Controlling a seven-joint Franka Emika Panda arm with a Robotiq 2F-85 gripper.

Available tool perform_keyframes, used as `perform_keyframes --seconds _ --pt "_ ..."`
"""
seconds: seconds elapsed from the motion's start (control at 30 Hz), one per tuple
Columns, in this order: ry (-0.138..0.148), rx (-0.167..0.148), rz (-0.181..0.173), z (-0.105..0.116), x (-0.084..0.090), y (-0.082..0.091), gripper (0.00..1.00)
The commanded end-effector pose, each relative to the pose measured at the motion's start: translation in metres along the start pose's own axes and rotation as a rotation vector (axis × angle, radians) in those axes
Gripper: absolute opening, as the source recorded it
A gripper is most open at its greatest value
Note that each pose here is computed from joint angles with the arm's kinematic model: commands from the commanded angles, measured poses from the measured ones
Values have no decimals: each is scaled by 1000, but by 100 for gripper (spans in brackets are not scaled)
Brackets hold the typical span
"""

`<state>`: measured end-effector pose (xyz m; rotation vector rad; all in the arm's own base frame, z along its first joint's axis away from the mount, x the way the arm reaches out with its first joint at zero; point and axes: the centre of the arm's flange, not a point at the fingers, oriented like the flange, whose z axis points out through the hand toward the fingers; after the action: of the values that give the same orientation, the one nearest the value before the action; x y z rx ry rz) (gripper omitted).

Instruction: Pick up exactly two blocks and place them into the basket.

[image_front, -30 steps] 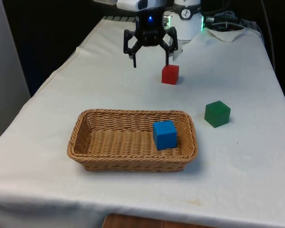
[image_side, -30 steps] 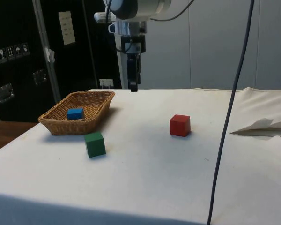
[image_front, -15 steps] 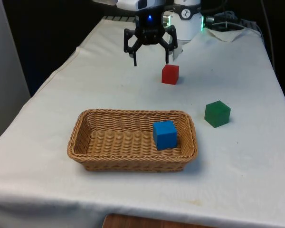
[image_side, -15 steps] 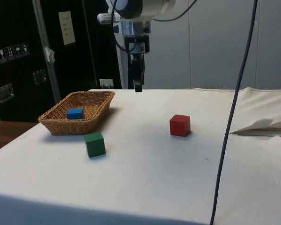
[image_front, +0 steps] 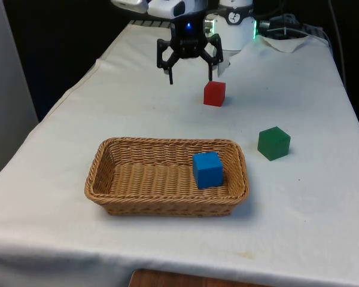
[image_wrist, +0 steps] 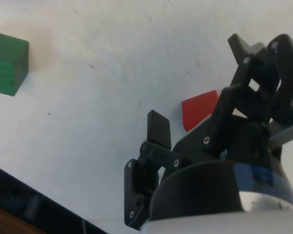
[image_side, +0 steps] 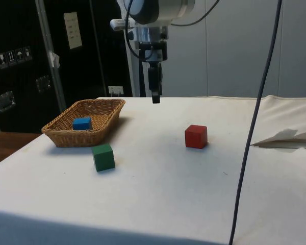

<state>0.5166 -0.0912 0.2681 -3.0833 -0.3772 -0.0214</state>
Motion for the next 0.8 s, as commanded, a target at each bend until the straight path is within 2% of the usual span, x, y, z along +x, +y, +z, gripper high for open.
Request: perform_keyframes --seconds 0.0,0.13,0.17,0.2,0.4,0.43,0.47,0.67,0.7,0.73,0.77 --pt "6 -2 -3 -1 -6 1 100" --pt "8 4 -3 -4 -11 3 100" --pt "11 9 0 -4 -2 2 100" --pt "8 6 -5 -5 -12 3 100" --pt "26 17 -10 -13 -15 4 100" --pt "27 26 -13 -15 -4 3 100" --pt "30 18 -12 -14 -14 4 100" --pt "52 32 -19 -22 -17 6 100" --pt "52 42 -19 -26 -5 5 100" --pt "52 32 -19 -22 -17 6 100" --pt "54 33 -20 -23 -18 7 100"
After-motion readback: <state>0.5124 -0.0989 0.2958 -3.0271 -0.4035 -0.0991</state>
